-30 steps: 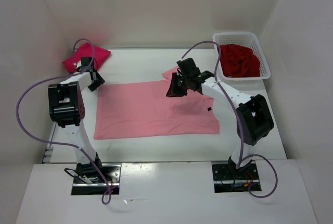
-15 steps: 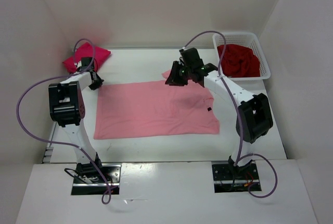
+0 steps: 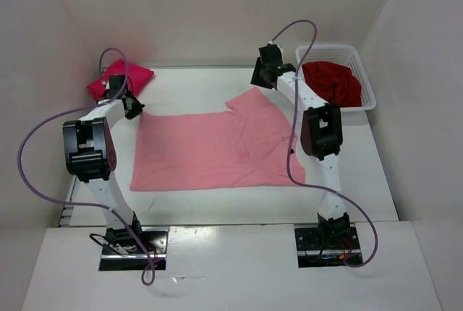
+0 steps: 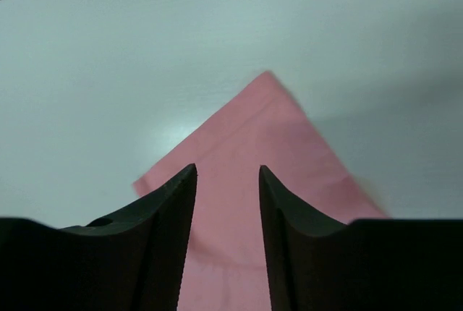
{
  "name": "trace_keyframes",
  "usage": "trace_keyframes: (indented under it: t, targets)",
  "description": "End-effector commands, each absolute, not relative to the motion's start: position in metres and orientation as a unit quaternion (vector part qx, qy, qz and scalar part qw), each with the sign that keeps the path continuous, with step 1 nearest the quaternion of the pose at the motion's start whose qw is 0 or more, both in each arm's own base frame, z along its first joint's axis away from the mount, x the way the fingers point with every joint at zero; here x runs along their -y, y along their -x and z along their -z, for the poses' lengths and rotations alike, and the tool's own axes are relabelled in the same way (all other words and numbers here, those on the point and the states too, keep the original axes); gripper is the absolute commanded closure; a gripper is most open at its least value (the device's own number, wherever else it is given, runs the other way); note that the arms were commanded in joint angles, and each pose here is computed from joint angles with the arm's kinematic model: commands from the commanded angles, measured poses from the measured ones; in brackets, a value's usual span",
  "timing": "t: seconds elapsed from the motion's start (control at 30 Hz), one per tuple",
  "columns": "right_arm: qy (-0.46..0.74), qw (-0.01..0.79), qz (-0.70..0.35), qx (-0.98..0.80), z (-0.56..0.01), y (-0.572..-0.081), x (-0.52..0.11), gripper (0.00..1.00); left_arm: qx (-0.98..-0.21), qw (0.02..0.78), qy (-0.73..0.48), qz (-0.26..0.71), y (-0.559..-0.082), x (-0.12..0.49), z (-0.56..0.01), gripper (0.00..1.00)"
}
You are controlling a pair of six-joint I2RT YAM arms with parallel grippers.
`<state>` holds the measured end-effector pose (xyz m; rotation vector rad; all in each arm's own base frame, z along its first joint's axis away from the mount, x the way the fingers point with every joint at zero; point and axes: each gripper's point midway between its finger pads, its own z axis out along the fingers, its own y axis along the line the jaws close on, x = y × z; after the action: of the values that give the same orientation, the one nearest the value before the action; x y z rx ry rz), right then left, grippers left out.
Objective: Fold and stack the t-shirts
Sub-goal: Grap the side of the flattened tshirt furthest away from the robot with both arms
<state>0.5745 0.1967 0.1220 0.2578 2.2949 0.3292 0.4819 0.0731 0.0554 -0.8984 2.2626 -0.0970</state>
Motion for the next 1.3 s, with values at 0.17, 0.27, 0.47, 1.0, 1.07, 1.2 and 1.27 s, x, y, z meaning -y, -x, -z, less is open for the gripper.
trace_keyframes:
  t: [0.17, 0.27, 0.47, 1.0, 1.07, 1.2, 1.27]
  targets:
    - [-0.085, 0.402, -0.032, -0.911, -0.079, -0.628, -0.183, 0.47, -0.852, 0.405, 0.321, 0.080, -0.516, -0.067, -0.099, 0.96]
    - [-0.088, 0.410, -0.038, -0.907, -0.083, -0.636, -0.181, 0.46, -0.858, 0.398, 0.312, 0.083, -0.521, -0.055, -0.093, 0.98]
    - [-0.092, 0.391, -0.048, -0.914, -0.053, -0.640, -0.177, 0.45, -0.853, 0.413, 0.306, 0.088, -0.535, -0.052, -0.106, 1.00]
    - [-0.113, 0.393, -0.073, -0.910, -0.036, -0.651, -0.182, 0.88, -0.855, 0.411, 0.304, 0.092, -0.515, -0.048, -0.102, 1.00]
    - [-0.115, 0.406, -0.074, -0.904, -0.053, -0.654, -0.181, 0.93, -0.856, 0.407, 0.305, 0.091, -0.513, -0.048, -0.098, 1.00]
    - [-0.127, 0.413, -0.068, -0.899, -0.090, -0.646, -0.175, 1.00, -0.852, 0.416, 0.303, 0.093, -0.509, -0.047, -0.105, 1.00]
    - [-0.132, 0.419, -0.079, -0.895, -0.125, -0.639, -0.170, 1.00, -0.849, 0.422, 0.305, 0.090, -0.506, -0.048, -0.111, 1.00]
